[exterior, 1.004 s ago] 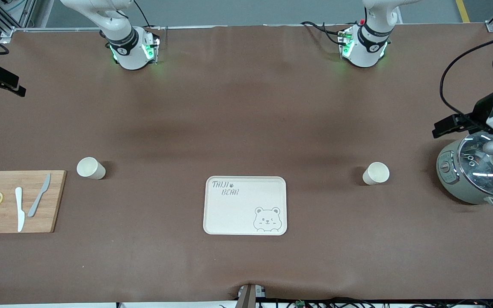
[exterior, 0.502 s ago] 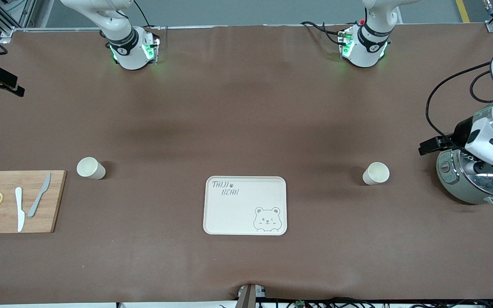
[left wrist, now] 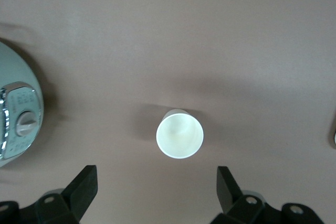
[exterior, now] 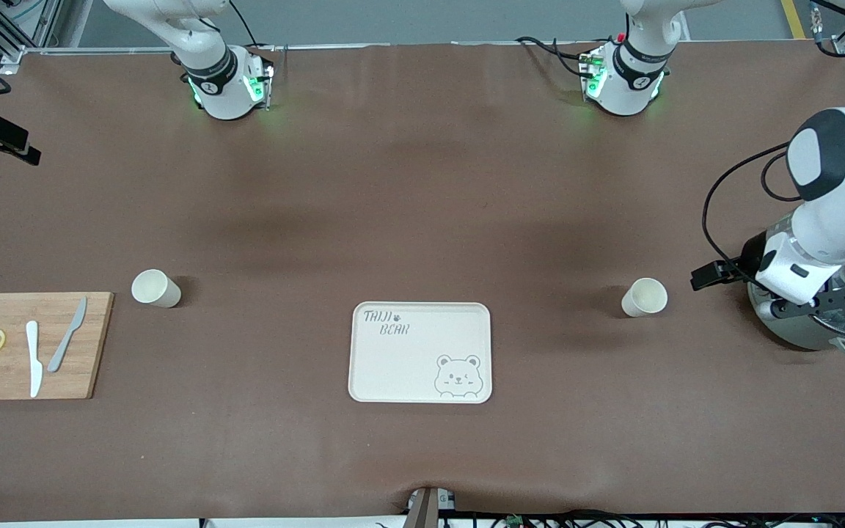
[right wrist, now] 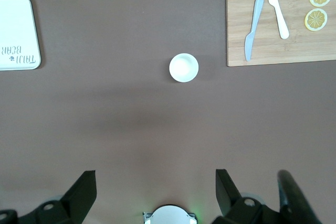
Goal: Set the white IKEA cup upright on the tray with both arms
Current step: 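Move the left gripper down toward the white cup beside the pot, then close the left gripper on the rim of the white cup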
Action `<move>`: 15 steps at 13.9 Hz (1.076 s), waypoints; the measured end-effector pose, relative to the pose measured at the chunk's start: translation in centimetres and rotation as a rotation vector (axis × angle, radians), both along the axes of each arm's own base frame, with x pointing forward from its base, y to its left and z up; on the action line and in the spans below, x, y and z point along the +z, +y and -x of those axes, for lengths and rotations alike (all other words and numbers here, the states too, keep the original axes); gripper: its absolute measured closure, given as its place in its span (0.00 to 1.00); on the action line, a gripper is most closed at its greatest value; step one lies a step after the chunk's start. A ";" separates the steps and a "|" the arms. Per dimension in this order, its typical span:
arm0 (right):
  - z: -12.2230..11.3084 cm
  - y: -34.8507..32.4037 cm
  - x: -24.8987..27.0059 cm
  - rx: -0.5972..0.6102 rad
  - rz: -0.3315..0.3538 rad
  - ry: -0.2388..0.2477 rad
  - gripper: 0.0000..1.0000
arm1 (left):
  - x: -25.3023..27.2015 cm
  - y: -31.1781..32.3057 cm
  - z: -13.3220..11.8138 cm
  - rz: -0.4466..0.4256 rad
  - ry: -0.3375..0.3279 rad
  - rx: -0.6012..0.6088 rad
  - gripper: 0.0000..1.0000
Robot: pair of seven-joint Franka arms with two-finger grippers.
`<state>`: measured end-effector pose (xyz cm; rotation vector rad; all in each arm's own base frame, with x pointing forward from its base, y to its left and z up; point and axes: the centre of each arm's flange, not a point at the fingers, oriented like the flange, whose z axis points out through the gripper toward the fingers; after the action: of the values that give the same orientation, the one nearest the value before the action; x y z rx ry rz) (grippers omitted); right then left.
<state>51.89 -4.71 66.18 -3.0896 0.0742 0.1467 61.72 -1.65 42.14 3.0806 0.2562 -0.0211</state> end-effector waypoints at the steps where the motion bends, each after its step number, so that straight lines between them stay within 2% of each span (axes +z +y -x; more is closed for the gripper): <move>1: 0.0 0.0 0.0 0.000 0.000 0.000 0.00 | -0.8 -0.2 -0.1 0.003 0.003 0.008 0.00; 9: 0.0 0.0 0.0 -0.001 0.000 0.001 0.00 | -7.6 -1.6 -0.1 0.023 -0.014 0.039 0.00; 15: 0.0 -0.1 -0.1 -0.002 0.000 0.002 0.00 | -12.7 -1.4 1.8 0.029 -0.021 0.048 0.10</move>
<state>51.87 -4.82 66.11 -3.0891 0.0778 0.1502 59.87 -3.00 29.48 3.0428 0.3253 0.0088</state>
